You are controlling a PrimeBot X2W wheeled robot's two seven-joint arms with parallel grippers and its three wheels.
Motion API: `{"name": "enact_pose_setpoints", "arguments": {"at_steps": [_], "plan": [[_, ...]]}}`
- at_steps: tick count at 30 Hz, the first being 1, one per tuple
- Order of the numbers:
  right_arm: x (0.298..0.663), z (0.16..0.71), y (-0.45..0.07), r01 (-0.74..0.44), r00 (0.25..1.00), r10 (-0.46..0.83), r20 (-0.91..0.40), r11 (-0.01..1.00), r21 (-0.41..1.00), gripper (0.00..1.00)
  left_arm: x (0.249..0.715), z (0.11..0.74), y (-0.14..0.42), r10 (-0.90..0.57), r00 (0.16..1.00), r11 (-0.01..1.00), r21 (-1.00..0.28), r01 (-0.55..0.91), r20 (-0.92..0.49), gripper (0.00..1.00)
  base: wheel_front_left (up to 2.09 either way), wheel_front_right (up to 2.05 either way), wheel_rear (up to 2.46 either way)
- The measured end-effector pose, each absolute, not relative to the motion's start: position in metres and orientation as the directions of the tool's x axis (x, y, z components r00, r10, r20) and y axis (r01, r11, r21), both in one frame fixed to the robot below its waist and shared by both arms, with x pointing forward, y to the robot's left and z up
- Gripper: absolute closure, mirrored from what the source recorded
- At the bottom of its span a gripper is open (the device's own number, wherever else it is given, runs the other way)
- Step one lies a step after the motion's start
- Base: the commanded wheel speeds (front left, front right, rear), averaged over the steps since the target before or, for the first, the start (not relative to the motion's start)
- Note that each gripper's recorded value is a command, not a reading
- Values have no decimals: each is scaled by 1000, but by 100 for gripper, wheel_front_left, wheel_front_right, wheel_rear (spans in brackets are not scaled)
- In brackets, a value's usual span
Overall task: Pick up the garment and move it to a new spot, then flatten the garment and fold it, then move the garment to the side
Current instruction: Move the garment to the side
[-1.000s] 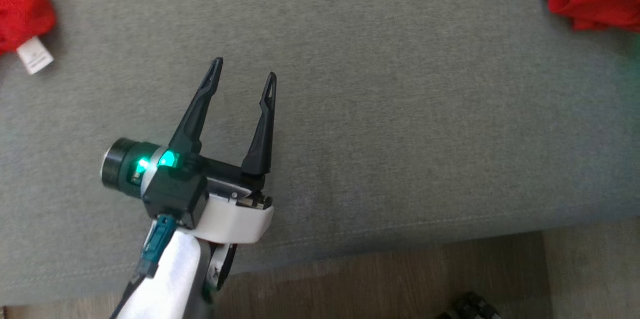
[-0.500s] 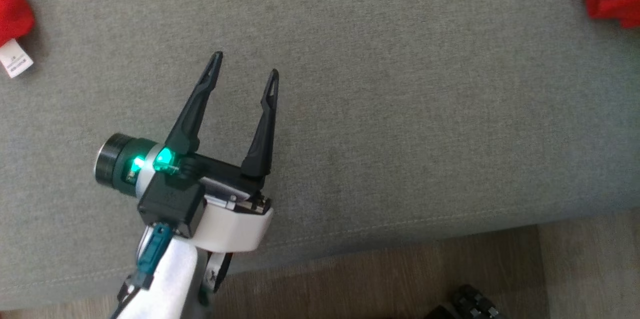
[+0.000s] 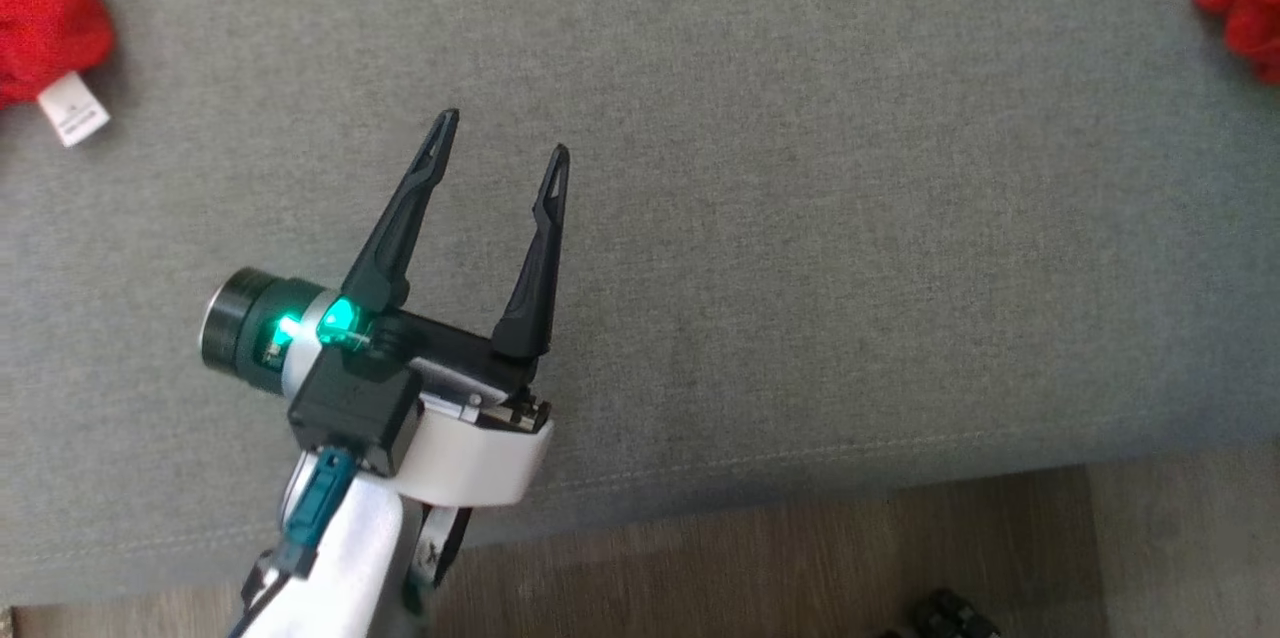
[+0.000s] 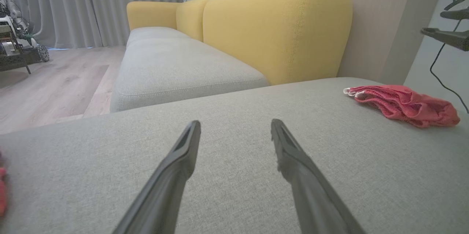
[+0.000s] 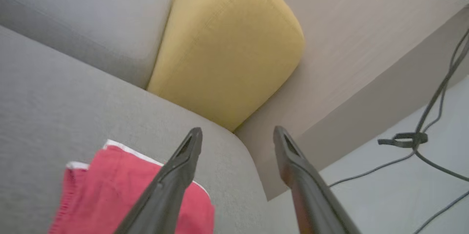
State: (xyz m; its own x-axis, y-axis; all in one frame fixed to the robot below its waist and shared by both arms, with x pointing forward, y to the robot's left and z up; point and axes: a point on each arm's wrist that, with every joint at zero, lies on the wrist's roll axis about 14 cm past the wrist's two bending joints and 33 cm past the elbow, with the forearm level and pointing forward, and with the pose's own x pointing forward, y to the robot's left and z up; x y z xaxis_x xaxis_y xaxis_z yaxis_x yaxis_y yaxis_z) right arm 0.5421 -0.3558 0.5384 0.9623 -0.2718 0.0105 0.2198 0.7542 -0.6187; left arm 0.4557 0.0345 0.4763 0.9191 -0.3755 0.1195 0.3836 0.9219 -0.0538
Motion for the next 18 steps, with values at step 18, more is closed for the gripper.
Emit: {"name": "enact_pose_setpoints", "arguments": {"at_steps": [18], "plan": [[468, 493, -162, -120, 991, 116, 62, 990, 70, 0, 401, 508, 101, -114, 989, 983, -133, 126, 94, 0, 0, 0, 0]]}}
